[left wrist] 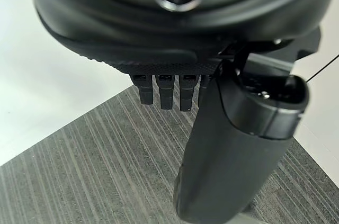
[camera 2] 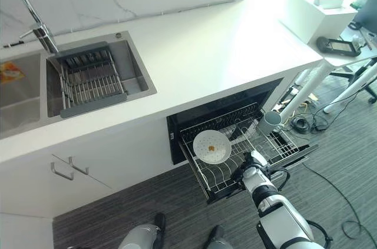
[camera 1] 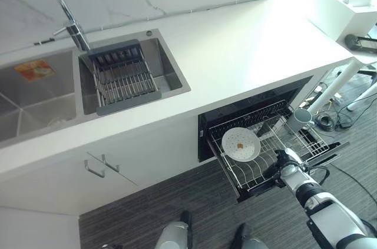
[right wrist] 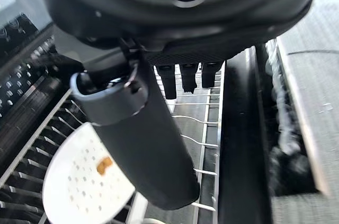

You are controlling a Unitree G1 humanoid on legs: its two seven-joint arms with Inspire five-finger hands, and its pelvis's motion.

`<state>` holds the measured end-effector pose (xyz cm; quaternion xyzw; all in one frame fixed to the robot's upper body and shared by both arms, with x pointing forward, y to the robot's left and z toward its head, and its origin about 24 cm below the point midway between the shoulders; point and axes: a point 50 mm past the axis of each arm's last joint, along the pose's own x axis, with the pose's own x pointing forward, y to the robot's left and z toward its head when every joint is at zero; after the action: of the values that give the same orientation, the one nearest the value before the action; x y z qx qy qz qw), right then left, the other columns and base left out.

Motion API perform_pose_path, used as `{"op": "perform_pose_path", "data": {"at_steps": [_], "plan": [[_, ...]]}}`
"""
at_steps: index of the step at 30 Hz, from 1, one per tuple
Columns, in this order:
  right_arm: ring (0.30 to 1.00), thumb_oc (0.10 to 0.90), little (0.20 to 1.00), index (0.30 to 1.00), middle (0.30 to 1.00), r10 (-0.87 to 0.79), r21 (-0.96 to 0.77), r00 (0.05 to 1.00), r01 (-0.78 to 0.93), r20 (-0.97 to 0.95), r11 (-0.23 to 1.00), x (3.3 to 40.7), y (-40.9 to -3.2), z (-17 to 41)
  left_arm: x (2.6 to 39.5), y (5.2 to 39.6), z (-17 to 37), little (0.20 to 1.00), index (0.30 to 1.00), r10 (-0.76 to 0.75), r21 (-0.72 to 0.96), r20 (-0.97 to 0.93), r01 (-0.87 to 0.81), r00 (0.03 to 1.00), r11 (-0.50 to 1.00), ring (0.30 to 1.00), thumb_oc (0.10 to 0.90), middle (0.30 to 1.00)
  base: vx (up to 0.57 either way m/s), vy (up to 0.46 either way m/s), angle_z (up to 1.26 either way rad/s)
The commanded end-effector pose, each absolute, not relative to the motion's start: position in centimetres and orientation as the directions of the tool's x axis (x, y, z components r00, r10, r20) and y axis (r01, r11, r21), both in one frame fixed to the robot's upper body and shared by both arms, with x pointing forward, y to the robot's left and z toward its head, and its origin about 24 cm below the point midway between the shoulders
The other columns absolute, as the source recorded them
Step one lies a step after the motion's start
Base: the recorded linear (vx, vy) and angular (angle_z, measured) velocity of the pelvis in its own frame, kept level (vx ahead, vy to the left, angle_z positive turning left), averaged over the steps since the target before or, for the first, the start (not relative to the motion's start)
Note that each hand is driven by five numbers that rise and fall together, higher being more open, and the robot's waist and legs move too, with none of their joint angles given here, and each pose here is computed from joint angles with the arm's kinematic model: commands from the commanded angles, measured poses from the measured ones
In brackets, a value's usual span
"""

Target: Place the dishes in the dishwasher.

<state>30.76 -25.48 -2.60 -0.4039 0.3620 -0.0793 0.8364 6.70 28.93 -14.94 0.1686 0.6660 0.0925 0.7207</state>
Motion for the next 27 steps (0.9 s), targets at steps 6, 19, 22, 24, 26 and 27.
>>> {"op": "perform_pose_path", "data": {"at_steps": [6,19,22,24,26,27], "plan": [[0.9,0.8,0.9,0.9,0.9,-0.501,-0.851,0.825,0.047,-0.262,0.523,33.4,-28.3,3.5,5.3,31.4,-14.1,0.9,0.9,0.398,0.398,-0.917,0.125,0.025,0.909,0.9,0.8,0.9,0.01,0.009,-0.09],[0.9,0.8,0.9,0.9,0.9,-0.51,-0.862,0.86,0.255,-0.005,0.438,31.7,-30.8,8.9,3.4,31.9,-14.0,0.9,0.9,0.396,0.395,-0.918,0.057,-0.005,0.917,0.9,0.8,0.9,-0.02,-0.001,-0.07],[0.9,0.8,0.9,0.9,0.9,-0.528,-0.862,0.849,0.284,0.023,0.42,30.3,-31.6,8.9,2.4,31.6,-14.3,0.9,0.9,0.394,0.393,-0.919,0.04,-0.021,0.919,0.9,0.8,0.9,0.0,0.001,-0.14],[0.9,0.8,0.9,0.9,0.9,-0.549,-0.868,0.836,0.285,0.017,0.407,29.3,-32.3,8.5,1.8,31.3,-14.4,0.9,0.9,0.393,0.392,-0.919,0.027,-0.028,0.92,0.9,0.8,0.9,0.0,0.005,-0.1],[0.9,0.8,0.9,0.9,0.9,-0.574,-0.871,0.819,0.267,-0.02,0.412,28.2,-33.0,7.4,1.3,31.1,-14.5,0.9,0.9,0.392,0.392,-0.919,0.018,-0.033,0.92,0.9,0.8,0.9,0.0,0.004,-0.14],[0.9,0.8,0.9,0.9,0.9,-0.588,-0.872,0.807,0.25,-0.053,0.422,27.6,-33.3,6.7,1.2,31.0,-14.6,0.9,0.9,0.393,0.393,-0.919,0.013,-0.035,0.92,0.9,0.8,0.9,0.0,-0.001,-0.11]]}}
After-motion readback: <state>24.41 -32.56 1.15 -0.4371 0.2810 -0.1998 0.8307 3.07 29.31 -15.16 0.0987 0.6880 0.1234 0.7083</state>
